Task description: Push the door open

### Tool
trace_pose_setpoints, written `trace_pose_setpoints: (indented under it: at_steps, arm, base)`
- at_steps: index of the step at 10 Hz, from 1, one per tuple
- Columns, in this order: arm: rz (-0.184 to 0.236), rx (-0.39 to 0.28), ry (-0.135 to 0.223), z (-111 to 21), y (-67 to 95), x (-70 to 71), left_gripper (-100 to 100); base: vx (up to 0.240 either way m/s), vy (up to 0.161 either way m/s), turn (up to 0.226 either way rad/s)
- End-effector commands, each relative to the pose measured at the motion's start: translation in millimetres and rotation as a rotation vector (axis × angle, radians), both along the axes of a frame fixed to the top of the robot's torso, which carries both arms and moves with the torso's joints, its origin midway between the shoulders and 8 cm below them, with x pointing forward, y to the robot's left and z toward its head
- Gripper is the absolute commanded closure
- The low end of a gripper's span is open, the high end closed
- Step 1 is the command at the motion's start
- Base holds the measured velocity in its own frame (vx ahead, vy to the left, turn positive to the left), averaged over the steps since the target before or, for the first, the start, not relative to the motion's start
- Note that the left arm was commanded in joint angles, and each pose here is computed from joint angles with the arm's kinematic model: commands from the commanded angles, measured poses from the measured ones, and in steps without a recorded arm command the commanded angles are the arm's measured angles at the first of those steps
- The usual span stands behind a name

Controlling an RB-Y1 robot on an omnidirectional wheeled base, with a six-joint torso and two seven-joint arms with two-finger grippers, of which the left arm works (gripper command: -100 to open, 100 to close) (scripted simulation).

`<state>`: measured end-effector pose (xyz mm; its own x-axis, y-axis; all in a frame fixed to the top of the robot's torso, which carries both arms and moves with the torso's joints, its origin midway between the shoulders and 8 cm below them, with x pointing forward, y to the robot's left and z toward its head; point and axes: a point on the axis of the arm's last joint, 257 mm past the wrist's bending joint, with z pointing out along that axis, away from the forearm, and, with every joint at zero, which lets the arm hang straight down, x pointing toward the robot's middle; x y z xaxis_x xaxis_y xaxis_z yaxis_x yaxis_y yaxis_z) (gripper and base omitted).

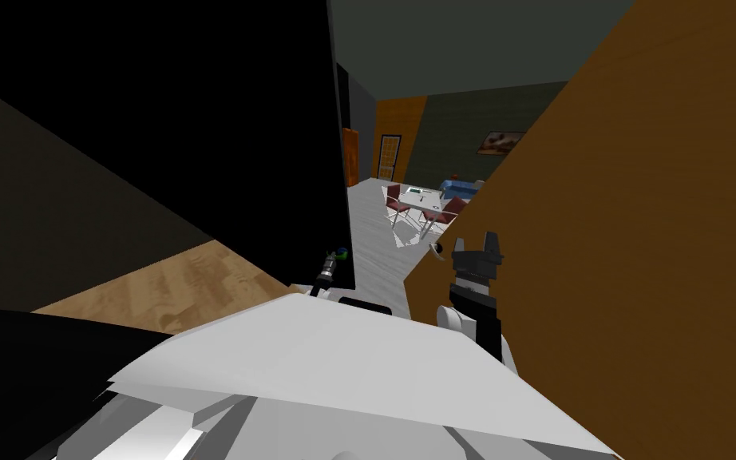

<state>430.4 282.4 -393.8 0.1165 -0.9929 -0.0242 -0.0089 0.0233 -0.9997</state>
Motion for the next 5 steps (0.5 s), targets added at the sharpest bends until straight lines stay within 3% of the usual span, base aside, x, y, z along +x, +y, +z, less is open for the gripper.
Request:
trace_pose_setpoints:
  at_steps: [1, 3, 5]
  arm:
    - [0.023, -0.004, -0.011, 4.0, 8.0, 2.4, 100]
    - [0.048, -0.015, -0.010, 3.1, 13.0, 2.8, 100]
    - [0.057, -0.012, -0.002, 0.5, 18.4, -0.2, 100]
  base:
    - [0.183, -0.072, 0.069]
    - [0.168, -0.093, 0.064]
    - [0.117, -0.040, 0.044]
